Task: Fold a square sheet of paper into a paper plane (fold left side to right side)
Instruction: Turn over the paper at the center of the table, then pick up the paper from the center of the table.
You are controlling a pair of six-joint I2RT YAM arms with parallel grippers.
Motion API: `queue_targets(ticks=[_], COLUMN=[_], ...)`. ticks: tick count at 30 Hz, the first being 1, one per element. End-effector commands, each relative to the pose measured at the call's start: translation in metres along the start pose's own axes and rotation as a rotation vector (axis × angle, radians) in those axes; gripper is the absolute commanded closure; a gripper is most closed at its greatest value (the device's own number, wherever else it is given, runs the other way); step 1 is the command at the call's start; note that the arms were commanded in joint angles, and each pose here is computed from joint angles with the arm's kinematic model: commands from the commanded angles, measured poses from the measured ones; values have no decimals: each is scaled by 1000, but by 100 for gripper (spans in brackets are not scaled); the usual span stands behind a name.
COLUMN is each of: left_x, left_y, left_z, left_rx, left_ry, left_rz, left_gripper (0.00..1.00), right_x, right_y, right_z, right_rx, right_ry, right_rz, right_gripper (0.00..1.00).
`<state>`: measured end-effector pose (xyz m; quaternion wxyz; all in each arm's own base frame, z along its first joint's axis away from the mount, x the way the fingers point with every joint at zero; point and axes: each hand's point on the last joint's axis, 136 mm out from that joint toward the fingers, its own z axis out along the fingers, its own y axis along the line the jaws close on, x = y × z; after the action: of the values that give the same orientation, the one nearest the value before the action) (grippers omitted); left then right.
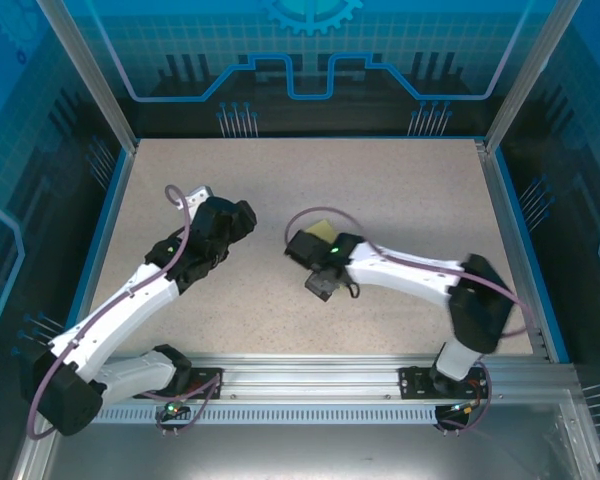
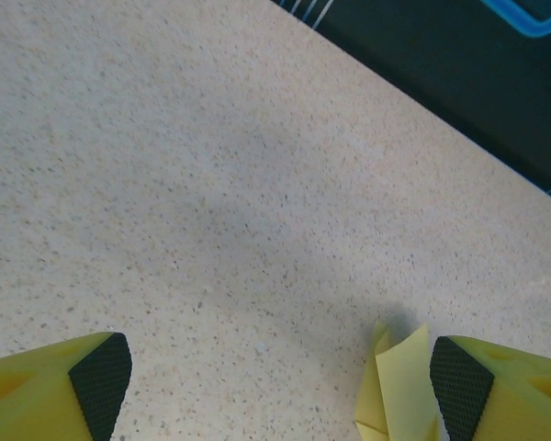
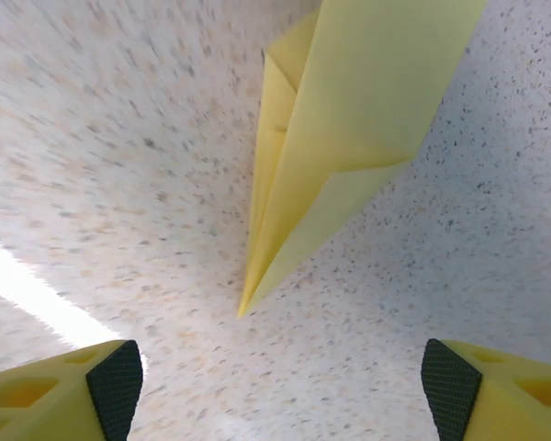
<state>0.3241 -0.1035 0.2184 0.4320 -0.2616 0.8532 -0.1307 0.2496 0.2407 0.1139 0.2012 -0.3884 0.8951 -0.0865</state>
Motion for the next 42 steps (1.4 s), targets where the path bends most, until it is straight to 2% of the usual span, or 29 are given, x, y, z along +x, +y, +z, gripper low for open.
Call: queue_targets(ticks=[1, 4, 7, 12, 18, 25, 32, 35, 38, 42], left_x=[17, 49, 83, 123, 160, 191, 199, 195, 189, 181], left_y=[-36, -66, -84, -84, -110, -116, -125, -132, -145, -154], left_z=[16, 39, 61, 95, 121, 151, 152, 142, 118, 76], left_rx=[144, 245, 297, 297, 418, 406, 469, 534, 668, 845], left_ry=[115, 276, 417, 513, 625, 688, 691, 682, 681, 669], left_rz=[26, 32, 13, -34, -43, -45, -1, 51, 156, 284], left_gripper=[11, 13, 16, 17, 23, 36, 67, 84, 93, 95], right_x=[-1, -2, -1, 11, 29, 43, 45, 43, 37, 29], right_y=[1, -13, -26, -43, -56, -64, -77, -92, -106, -113], right_z=[-19, -28, -27, -8, 14, 20, 25, 22, 11, 3], right_rx=[-311, -525, -665, -807, -882, -885, -919, -924, -935, -957], right_ry=[-104, -205, -263, -293, -294, -305, -357, -423, -502, -549], right_rz=[186, 372, 500, 705, 856, 908, 946, 946, 908, 866], right_gripper=[14, 14, 14, 14, 14, 15, 23, 23, 20, 16])
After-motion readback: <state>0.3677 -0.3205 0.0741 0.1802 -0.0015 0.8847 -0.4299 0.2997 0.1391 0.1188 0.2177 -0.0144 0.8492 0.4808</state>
